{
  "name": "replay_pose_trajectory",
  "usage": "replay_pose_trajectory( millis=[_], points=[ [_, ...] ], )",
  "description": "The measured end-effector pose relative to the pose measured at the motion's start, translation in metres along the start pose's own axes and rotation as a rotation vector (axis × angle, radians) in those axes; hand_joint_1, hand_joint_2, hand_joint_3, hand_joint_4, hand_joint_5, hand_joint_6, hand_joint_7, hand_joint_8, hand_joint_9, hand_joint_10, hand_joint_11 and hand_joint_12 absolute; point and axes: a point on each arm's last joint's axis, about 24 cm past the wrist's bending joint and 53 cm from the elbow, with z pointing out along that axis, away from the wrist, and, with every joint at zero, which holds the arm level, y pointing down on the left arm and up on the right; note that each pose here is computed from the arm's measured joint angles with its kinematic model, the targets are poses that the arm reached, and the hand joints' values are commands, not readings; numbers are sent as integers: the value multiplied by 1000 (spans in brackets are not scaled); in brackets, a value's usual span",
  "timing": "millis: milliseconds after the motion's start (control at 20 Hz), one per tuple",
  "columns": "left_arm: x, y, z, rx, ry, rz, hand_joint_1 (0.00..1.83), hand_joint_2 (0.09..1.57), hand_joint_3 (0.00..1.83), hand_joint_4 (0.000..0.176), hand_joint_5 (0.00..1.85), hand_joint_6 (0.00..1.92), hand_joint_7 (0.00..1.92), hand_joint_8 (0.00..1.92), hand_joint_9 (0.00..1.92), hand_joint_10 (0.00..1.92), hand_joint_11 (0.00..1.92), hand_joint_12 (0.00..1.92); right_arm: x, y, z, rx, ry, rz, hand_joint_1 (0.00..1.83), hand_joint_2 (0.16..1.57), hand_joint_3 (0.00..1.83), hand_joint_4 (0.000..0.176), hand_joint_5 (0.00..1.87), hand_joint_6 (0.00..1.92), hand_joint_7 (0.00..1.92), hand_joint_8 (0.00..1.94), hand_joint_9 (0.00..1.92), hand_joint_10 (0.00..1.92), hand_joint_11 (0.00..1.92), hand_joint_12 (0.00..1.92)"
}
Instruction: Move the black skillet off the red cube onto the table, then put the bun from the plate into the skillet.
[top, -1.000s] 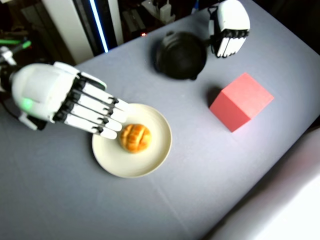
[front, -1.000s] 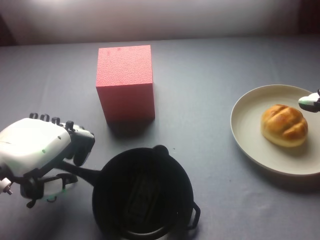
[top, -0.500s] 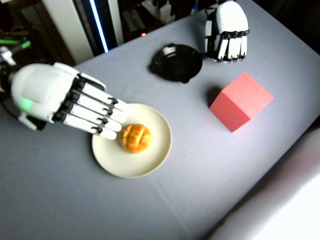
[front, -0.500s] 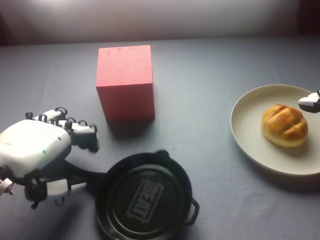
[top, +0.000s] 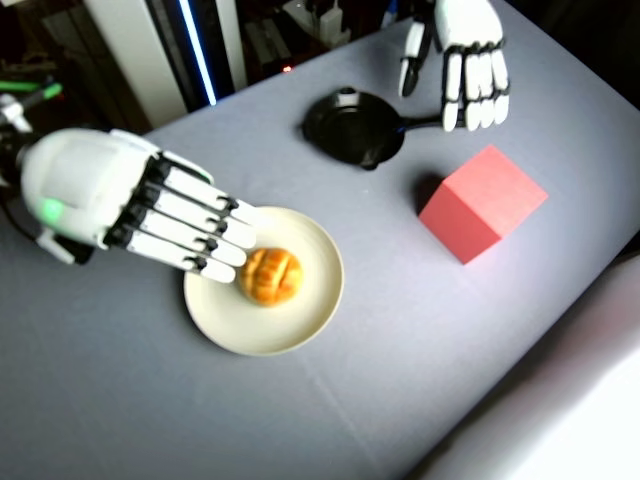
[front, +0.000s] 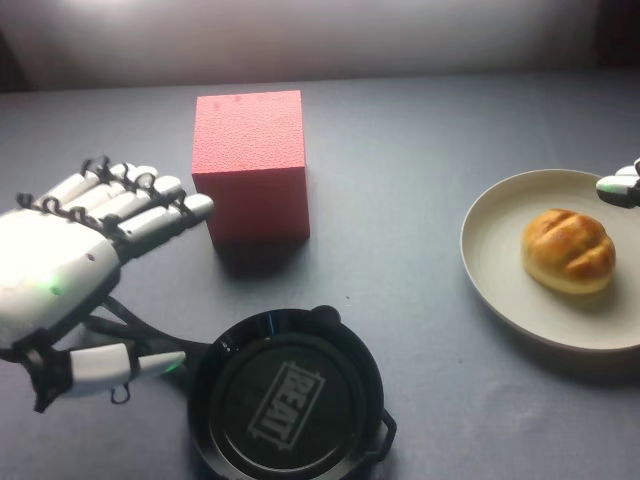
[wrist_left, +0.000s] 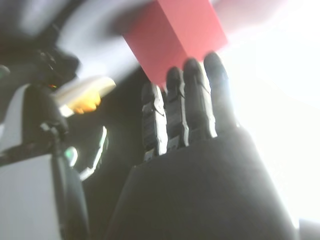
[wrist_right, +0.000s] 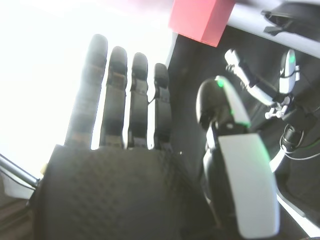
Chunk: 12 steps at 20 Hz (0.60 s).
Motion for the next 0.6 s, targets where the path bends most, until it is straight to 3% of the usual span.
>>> replay_pose_trajectory(
  millis=[50, 100, 150, 200, 250, 300, 350, 500, 550, 600],
  points=[
    [-6, -5, -4, 16, -13, 13, 782, 1036, 0, 71, 198, 0, 142, 1, 120, 4, 0, 433, -3, 0, 4, -3, -8, -3, 1033, 1117, 0, 24, 468, 0, 464, 1, 431, 1, 494, 81],
    [-13, -10, -9, 32, -29, 26, 779, 1035, 0, 46, 186, 0, 173, 8, 141, 9, 0, 482, -7, -1, 10, -6, -19, -6, 1148, 1064, 0, 28, 460, 1, 464, 4, 422, 1, 349, 357],
    [-18, -13, -13, 39, -39, 33, 778, 1022, 0, 41, 180, 0, 177, 5, 146, 7, 0, 462, -8, -2, 15, -8, -25, -5, 1200, 1000, 19, 43, 452, 3, 439, 3, 400, 1, 174, 691],
    [-23, -16, -18, 45, -55, 38, 777, 1022, 0, 54, 179, 1, 169, 2, 135, 1, 0, 455, -5, -5, 23, -2, -14, -7, 1174, 965, 0, 29, 475, 0, 453, 0, 436, 3, 117, 908],
    [-26, -16, -20, 47, -64, 40, 777, 1022, 0, 54, 179, 1, 169, 2, 135, 1, 0, 455, -2, -6, 28, -1, -4, -8, 1174, 965, 0, 29, 475, 0, 453, 0, 436, 3, 117, 908],
    [-30, -17, -23, 50, -77, 45, 769, 1026, 0, 71, 180, 1, 172, 2, 149, 4, 0, 513, 8, -11, 37, 7, 36, -19, 1114, 935, 0, 13, 492, 2, 483, 5, 473, 10, 186, 881],
    [-32, -18, -23, 53, -84, 44, 770, 1026, 0, 65, 182, 1, 176, 2, 151, 3, 0, 482, 16, -16, 42, 24, 62, -21, 1127, 951, 3, 43, 467, 0, 440, 0, 408, 1, 124, 848],
    [-32, -20, -24, 58, -89, 42, 789, 1018, 0, 55, 184, 1, 189, 5, 162, 6, 0, 476, 31, -36, 61, 85, 121, -32, 1160, 943, 0, 53, 491, 4, 489, 12, 491, 21, 215, 832],
    [-32, -21, -24, 61, -88, 43, 798, 1030, 2, 50, 177, 1, 184, 2, 158, 3, 0, 458, 33, -39, 65, 96, 139, -44, 1141, 950, 0, 50, 513, 0, 513, 3, 521, 13, 201, 885],
    [-32, -21, -24, 62, -88, 43, 805, 1036, 2, 46, 179, 1, 200, 5, 159, 3, 0, 404, 36, -42, 70, 107, 157, -61, 1123, 976, 1, 50, 553, 0, 568, 1, 576, 8, 185, 1068]
  ],
)
